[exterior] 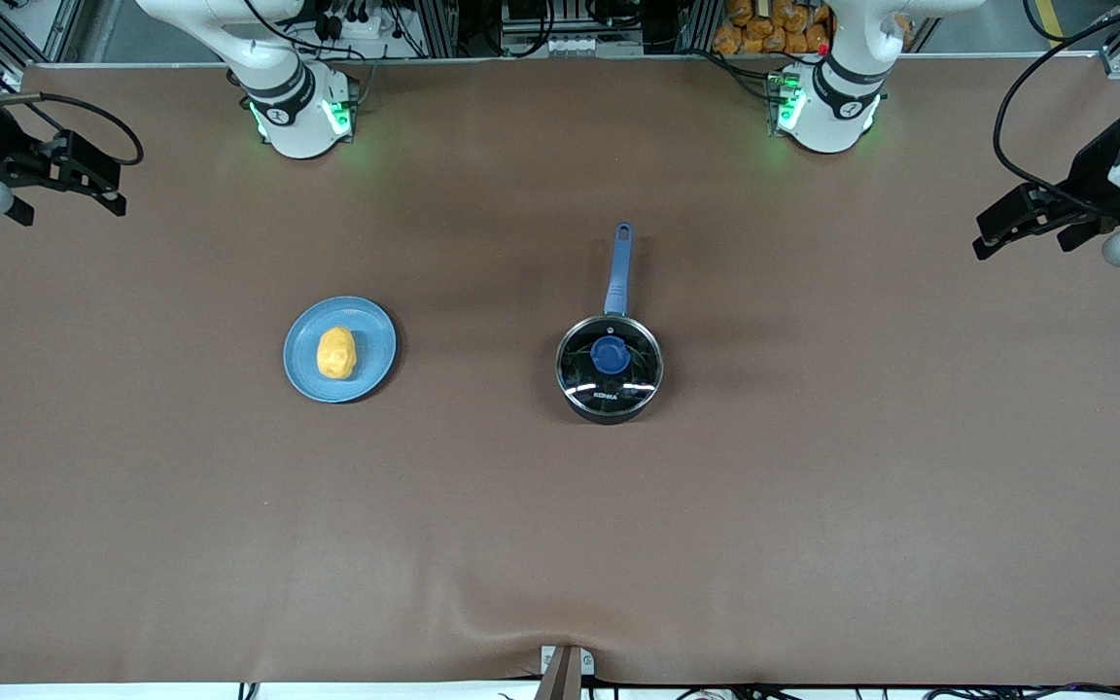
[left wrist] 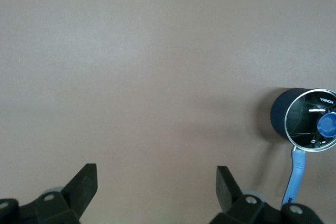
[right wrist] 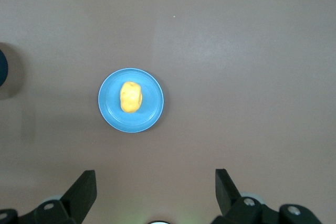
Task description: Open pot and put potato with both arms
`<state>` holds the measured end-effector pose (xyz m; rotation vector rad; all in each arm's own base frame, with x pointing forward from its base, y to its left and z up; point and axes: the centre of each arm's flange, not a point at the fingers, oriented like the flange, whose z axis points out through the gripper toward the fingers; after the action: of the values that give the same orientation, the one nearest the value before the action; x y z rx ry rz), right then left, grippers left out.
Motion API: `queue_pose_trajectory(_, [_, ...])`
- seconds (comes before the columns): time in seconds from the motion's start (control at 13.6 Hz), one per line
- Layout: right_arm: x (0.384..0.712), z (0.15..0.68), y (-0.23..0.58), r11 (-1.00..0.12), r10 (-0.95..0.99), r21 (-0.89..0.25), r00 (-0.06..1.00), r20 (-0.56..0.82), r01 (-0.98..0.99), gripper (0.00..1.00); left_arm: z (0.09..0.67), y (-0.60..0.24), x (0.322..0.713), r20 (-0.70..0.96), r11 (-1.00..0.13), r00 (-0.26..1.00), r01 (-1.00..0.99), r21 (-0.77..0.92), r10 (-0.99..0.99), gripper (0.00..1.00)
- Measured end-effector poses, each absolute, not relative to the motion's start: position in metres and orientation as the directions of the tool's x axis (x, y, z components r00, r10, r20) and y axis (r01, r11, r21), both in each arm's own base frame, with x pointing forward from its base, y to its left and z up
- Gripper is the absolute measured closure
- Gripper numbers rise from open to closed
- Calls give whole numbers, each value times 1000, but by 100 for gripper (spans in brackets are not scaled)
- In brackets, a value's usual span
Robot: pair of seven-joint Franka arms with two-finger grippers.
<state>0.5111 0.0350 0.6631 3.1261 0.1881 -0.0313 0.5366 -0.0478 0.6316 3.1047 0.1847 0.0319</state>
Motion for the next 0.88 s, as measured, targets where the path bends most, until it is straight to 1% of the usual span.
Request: queue_pose_trajectory(0.88, [511,663,33,-993,116,8,993,-21,116,0,620,-51,541,-4,-993,994,112,27,112,0])
